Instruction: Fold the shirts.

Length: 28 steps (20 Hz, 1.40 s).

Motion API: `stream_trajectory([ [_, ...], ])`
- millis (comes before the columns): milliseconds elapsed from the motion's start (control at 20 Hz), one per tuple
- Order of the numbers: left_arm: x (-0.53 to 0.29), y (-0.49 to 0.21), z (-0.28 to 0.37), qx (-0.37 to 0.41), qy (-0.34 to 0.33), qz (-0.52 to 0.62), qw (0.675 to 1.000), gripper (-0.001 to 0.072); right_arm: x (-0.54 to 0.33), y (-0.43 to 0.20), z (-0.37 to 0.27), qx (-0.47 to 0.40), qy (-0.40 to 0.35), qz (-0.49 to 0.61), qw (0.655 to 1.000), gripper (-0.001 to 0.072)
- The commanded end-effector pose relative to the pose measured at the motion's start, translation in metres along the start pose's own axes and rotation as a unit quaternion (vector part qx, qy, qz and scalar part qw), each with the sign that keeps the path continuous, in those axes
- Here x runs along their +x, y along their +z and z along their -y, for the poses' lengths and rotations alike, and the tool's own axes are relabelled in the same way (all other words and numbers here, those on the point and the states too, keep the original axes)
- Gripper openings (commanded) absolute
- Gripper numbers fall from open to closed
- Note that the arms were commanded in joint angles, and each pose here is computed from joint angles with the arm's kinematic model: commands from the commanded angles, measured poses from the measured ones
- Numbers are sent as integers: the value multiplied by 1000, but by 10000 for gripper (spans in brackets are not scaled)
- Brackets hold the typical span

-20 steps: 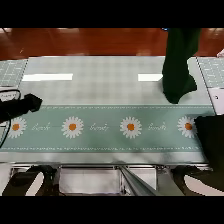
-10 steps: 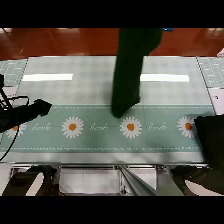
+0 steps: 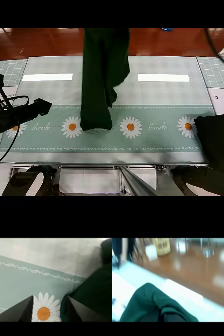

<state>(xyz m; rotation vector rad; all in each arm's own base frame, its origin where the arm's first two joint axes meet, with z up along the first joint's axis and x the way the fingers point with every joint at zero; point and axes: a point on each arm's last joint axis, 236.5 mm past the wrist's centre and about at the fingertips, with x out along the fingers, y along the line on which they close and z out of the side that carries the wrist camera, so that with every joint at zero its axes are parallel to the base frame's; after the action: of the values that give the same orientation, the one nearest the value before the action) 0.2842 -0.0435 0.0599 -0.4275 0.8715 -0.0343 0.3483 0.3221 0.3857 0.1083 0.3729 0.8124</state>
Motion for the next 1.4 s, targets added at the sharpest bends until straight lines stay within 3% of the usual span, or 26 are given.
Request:
stream_trajectory([
  [0,0,-8,-1,2,2,-16,1000,507,7,-110,72,19,-107,-190,976,27],
  [150,-1,-27,0,24,0,-57,998,507,-39,-218,168,32,-242,-377,894,26],
  [250,-2,-47,2,34,-9,-102,994,507,-74,-285,205,78,-282,-471,832,26],
  [350,1,-64,6,36,-24,-137,990,507,-83,-345,218,120,-277,-515,802,26],
  [450,12,-78,9,26,-37,-162,986,507,-78,-386,219,151,-264,-523,796,30],
  [500,19,-85,9,22,-43,-176,983,507,-77,-396,223,164,-274,-519,793,97],
  [550,24,-87,8,32,-45,-186,981,507,-78,-398,228,162,-284,-517,791,322],
  [600,27,-80,4,39,-39,-184,981,506,-85,-394,237,142,-296,-521,788,410],
  [750,13,-11,-1,0,-25,-96,995,507,-168,-340,299,72,-437,-532,722,410],
  [800,3,12,-9,-13,-16,-67,998,507,-197,-321,317,86,-475,-497,721,410],
  [900,-3,20,-26,-56,-7,-59,997,507,-230,-314,330,213,-499,-386,746,409],
  [1000,16,-27,-19,-98,-46,-133,985,507,-215,-325,329,349,-438,-241,793,407],
  [1100,41,-81,4,-127,-116,-202,964,507,-182,-346,307,421,-330,-171,828,407],
  [1200,64,-113,14,-154,-139,-237,949,506,-161,-373,284,427,-267,-182,845,407],
  [1350,96,-117,19,-170,-126,-237,948,506,-151,-408,260,431,-245,-234,836,407],
])
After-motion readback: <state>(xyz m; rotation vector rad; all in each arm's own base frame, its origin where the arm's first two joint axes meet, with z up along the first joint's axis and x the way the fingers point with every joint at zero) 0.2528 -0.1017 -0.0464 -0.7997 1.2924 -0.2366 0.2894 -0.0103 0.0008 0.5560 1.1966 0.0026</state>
